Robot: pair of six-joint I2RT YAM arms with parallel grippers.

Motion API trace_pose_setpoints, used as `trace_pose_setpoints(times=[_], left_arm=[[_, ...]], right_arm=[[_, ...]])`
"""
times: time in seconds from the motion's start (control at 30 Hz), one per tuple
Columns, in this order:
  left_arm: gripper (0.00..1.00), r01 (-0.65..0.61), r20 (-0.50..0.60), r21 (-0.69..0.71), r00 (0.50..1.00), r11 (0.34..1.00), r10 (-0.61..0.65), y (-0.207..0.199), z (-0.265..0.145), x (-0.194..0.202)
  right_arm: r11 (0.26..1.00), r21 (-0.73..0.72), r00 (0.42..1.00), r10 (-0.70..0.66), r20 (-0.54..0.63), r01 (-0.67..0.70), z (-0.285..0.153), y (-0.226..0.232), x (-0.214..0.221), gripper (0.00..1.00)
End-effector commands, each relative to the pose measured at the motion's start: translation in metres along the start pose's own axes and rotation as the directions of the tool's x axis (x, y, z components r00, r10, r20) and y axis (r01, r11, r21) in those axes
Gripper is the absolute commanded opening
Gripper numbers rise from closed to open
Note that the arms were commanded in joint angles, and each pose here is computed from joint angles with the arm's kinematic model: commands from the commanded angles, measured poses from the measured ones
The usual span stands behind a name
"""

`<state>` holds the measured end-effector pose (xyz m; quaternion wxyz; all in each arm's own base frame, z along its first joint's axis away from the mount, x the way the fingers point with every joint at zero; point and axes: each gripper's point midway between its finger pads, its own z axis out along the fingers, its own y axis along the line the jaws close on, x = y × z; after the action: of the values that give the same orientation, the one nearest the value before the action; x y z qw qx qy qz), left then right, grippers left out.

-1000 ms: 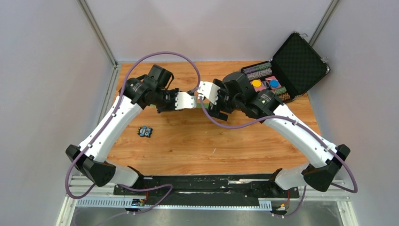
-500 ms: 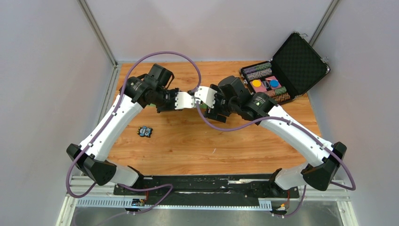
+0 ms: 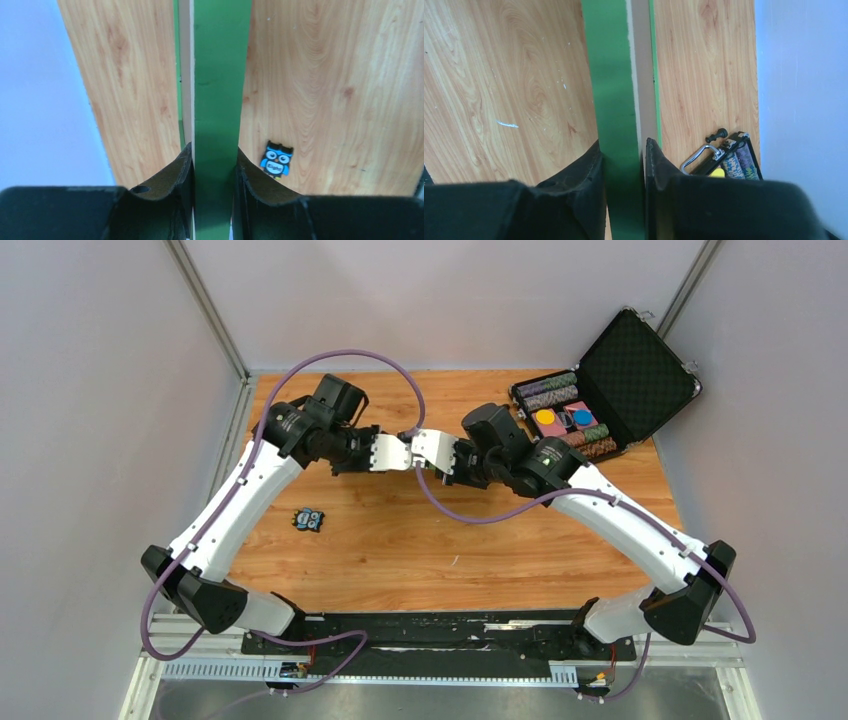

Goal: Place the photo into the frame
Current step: Turn over the photo frame at the center of the board.

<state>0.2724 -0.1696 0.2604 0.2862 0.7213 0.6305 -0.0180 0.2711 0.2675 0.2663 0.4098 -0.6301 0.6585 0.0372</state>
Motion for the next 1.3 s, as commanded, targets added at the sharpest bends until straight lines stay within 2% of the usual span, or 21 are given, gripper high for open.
trace_pose_setpoints(times=[0.0, 0.07, 0.13, 0.23, 0.33, 0.5, 0.67, 0.97, 1.1, 1.27], left_arm=[[0.0, -0.011, 0.077, -0.021, 0.997, 1.0, 0.013, 0.004, -0.01, -0.02], [0.06, -0.016, 0.075, -0.026, 0.997, 1.0, 0.018, 0.005, -0.01, -0.019], [0.17, -0.02, 0.073, -0.037, 0.997, 0.999, 0.023, 0.005, -0.011, -0.019], [0.37, -0.024, 0.071, -0.053, 0.997, 0.998, 0.028, 0.008, -0.012, -0.018], [0.51, -0.028, 0.064, -0.072, 0.997, 0.997, 0.033, 0.011, -0.013, -0.017], [0.97, -0.012, 0.075, -0.134, 0.997, 0.991, 0.022, 0.019, -0.02, -0.016], [1.0, 0.042, 0.127, -0.259, 0.992, 0.965, -0.009, 0.039, -0.039, -0.014], [1.0, 0.222, 0.259, -0.448, 0.959, 0.866, -0.112, 0.068, -0.106, 0.002], [1.0, 0.286, 0.253, -0.497, 0.951, 0.819, -0.178, 0.071, -0.113, 0.021], [1.0, 0.396, 0.26, -0.497, 0.917, 0.772, -0.303, 0.07, -0.112, 0.05]], right_arm=[[0.997, 0.083, 1.0, 0.009, 0.015, -0.01, 0.001, -0.017, -0.009, 0.1], [0.996, 0.084, 1.0, 0.009, 0.017, -0.01, 0.0, -0.017, -0.01, 0.05], [0.996, 0.088, 1.0, 0.01, 0.023, -0.012, -0.001, -0.018, -0.011, 0.0], [0.996, 0.085, 0.999, 0.011, 0.034, -0.014, -0.004, -0.019, -0.015, 0.0], [0.997, 0.082, 0.999, 0.008, 0.037, -0.011, -0.007, -0.02, -0.018, 0.0], [0.997, 0.076, 0.998, 0.024, 0.053, -0.028, -0.013, -0.023, -0.027, 0.0], [0.993, 0.067, 0.994, 0.09, 0.066, -0.095, -0.019, -0.028, -0.039, 0.0], [0.958, 0.127, 0.962, 0.238, 0.135, -0.255, -0.028, -0.06, -0.069, 0.0], [0.939, 0.127, 0.939, 0.297, 0.172, -0.32, -0.033, -0.077, -0.079, 0.0], [0.893, 0.069, 0.879, 0.42, 0.227, -0.445, -0.037, -0.101, -0.085, 0.0]])
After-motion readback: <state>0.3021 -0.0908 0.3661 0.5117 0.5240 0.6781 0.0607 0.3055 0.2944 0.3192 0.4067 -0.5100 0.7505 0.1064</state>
